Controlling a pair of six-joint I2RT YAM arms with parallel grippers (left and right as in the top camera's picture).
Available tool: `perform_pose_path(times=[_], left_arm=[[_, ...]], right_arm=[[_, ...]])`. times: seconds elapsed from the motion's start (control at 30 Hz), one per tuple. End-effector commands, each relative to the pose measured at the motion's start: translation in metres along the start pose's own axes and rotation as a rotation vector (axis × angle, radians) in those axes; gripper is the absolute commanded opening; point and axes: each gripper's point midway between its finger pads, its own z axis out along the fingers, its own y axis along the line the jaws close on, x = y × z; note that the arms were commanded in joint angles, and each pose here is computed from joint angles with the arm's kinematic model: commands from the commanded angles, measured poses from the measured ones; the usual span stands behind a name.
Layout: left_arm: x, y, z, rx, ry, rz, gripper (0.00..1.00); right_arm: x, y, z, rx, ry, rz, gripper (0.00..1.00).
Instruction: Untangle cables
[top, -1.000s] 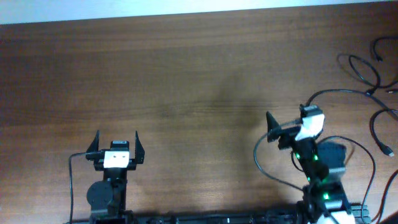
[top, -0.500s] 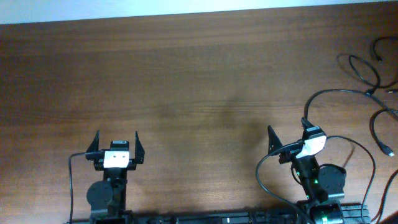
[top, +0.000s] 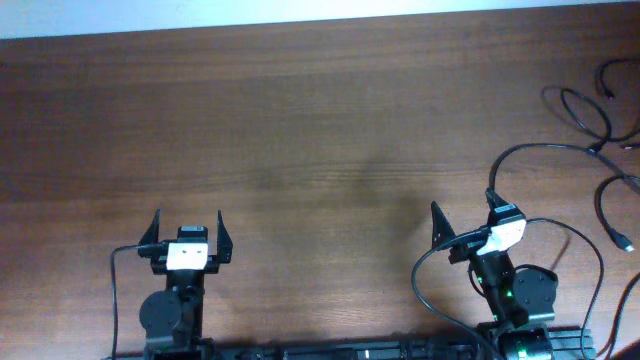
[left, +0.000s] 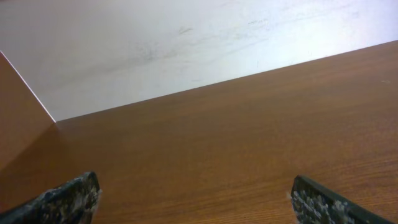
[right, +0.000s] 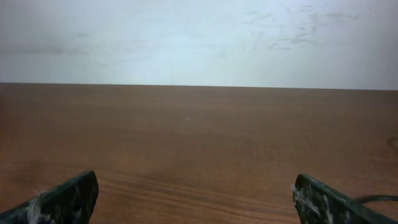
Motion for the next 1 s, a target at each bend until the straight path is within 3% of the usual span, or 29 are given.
perform_pose_path(times=[0.0,0.63,0.97], left_arm=[[0.002,0.002,0.0,-0.01,0.006,-0.011,0.99],[0.002,0.002,0.0,-0.01,0.006,-0.011,0.99],[0.002,0.002,0.0,-0.01,0.006,-0.011,0.99]], right_arm=[[0.002,0.0,0.0,-0.004,0.001,-0.001,0.99],[0.002,-0.004,0.0,0.022,0.0,-0.011,0.99],[0.004,-0.032,-0.003,0.185,0.001,0.038,0.99]])
